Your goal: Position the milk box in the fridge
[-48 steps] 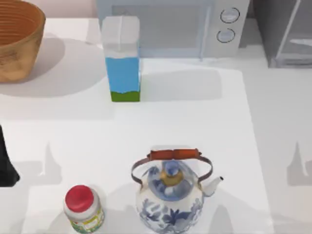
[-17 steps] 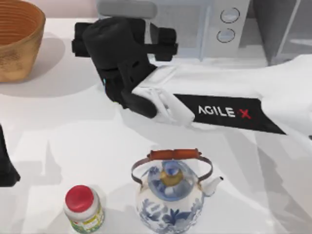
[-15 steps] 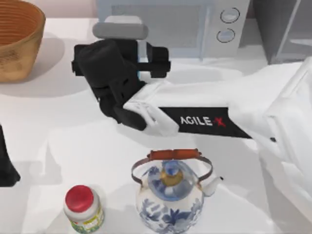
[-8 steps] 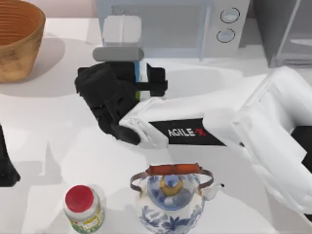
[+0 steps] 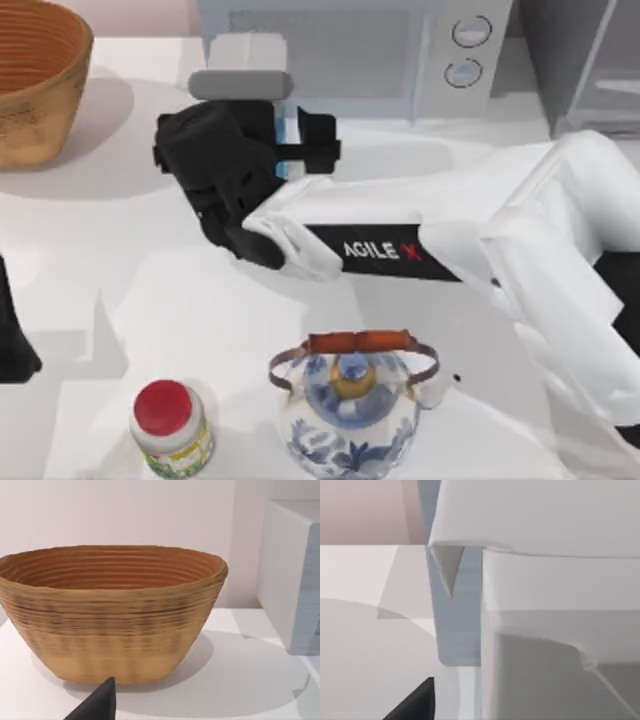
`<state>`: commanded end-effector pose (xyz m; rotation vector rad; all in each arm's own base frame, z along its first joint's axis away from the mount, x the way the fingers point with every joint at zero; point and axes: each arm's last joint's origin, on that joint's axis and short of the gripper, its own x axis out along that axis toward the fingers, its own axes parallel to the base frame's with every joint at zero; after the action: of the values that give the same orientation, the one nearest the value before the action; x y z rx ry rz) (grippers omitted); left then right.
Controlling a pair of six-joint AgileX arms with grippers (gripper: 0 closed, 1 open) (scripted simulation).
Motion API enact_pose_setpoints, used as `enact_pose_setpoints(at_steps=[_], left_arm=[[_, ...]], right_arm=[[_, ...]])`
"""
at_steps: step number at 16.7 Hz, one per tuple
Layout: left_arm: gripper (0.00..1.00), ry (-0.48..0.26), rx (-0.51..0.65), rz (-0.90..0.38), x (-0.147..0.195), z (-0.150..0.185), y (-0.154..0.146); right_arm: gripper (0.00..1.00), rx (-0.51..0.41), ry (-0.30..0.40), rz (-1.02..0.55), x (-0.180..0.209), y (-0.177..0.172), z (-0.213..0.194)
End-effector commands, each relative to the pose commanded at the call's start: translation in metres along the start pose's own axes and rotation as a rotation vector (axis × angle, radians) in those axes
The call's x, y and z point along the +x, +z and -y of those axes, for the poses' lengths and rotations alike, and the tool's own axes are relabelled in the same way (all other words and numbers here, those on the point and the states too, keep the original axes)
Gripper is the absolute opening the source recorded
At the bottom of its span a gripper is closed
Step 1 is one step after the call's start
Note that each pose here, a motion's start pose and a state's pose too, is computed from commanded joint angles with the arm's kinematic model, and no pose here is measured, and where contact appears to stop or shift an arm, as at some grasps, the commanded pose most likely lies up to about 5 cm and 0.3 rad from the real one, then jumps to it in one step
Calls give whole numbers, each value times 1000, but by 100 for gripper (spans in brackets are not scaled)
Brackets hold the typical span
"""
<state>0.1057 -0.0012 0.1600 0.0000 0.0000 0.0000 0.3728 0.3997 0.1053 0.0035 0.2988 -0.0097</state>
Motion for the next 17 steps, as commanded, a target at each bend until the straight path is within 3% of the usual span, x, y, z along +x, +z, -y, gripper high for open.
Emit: enact_pose_setpoints(at_steps=[12,17], left_arm=[[100,0,0,0,0,0,0],[100,0,0,0,0,0,0]], right_arm=[[100,-1,0,-3,28,-14,-2],[62,-1,0,-3,28,-14,-2]])
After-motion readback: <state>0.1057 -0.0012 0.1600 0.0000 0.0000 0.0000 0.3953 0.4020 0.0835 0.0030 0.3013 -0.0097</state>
